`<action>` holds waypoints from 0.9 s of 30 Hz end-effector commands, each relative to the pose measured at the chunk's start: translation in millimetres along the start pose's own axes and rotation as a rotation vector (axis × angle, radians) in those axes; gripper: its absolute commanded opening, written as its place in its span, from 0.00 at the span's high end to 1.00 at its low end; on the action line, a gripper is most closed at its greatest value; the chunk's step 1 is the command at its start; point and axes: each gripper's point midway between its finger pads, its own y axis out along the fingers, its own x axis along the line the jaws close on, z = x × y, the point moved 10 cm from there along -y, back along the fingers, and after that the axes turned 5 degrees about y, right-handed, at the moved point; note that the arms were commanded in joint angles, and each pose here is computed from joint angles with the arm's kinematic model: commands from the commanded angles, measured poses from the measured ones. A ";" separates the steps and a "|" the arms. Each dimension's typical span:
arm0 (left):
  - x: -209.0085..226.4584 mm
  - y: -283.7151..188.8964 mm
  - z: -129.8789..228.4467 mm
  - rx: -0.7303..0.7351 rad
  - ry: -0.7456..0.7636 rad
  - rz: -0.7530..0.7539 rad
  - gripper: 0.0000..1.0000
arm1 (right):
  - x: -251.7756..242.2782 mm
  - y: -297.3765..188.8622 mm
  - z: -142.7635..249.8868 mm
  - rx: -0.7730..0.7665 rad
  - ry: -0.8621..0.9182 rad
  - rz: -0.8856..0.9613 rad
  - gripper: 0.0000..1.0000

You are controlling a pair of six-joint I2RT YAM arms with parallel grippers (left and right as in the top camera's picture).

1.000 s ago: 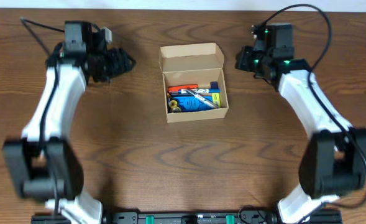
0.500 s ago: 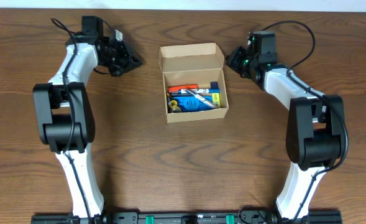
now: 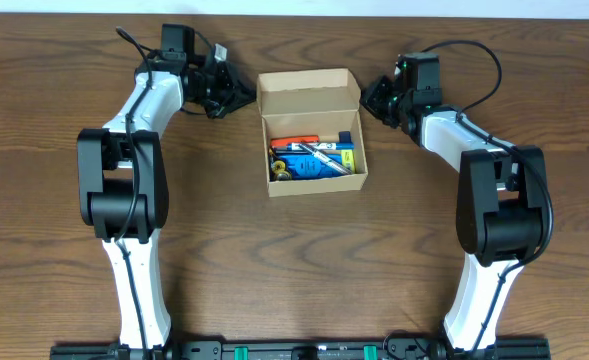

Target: Pack container

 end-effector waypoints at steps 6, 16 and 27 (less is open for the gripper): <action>-11.8 2.3 -3.0 0.031 0.016 0.103 0.94 | 3.3 1.7 4.9 0.097 0.008 -0.102 0.98; -22.6 -2.6 -4.4 0.047 0.072 0.156 0.94 | 9.4 -3.1 2.0 0.155 -0.037 -0.213 0.98; -46.6 -14.2 -10.8 0.054 0.176 0.247 0.94 | 12.1 -14.8 -7.8 0.219 -0.088 -0.359 0.99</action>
